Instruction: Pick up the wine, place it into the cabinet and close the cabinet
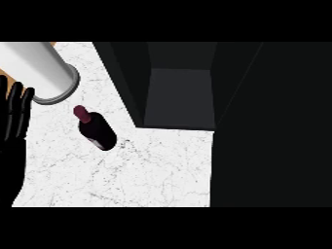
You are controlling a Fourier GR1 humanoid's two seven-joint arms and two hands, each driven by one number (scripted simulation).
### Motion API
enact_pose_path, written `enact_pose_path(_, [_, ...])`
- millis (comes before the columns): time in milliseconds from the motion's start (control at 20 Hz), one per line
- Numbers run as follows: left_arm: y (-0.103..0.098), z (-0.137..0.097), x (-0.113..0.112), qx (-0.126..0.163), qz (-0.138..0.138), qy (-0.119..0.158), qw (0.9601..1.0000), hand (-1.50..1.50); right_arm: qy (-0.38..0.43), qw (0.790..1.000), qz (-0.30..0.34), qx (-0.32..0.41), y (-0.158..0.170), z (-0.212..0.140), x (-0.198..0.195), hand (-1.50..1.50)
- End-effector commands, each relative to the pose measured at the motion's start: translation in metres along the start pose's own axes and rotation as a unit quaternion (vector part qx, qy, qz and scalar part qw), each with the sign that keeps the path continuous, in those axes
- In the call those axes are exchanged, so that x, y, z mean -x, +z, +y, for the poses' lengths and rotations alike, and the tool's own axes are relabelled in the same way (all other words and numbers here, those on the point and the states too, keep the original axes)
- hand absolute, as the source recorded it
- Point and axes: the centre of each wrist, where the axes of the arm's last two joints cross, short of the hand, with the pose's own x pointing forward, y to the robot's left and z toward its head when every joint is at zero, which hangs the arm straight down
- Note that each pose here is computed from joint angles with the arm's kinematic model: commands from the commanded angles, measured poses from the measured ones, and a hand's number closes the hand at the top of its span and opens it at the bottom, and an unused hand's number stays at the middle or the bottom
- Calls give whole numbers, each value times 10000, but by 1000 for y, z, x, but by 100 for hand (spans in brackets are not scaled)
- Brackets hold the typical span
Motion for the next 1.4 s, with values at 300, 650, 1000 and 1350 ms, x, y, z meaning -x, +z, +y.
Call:
enact_pose_path(300, [-8, -36, 21, 805, 424, 973, 9911, -150, -856, 9889, 336, -1166, 23, 31, -14, -150])
enact_pose_path(650, [-8, -65, -14, 880, 597, 1258, 9863, -150, -834, 9882, 542, -1169, 33, 28, -59, -150])
enact_pose_path(1000, [-20, -103, -32, 907, 442, 1159, 9881, -150, -916, 9864, 446, -1292, 27, 20, -81, -150])
enact_pose_path(1350, [-1, -130, -52, 868, 541, 1261, 9867, -150, -855, 9875, 533, -1215, 17, 13, -88, -150])
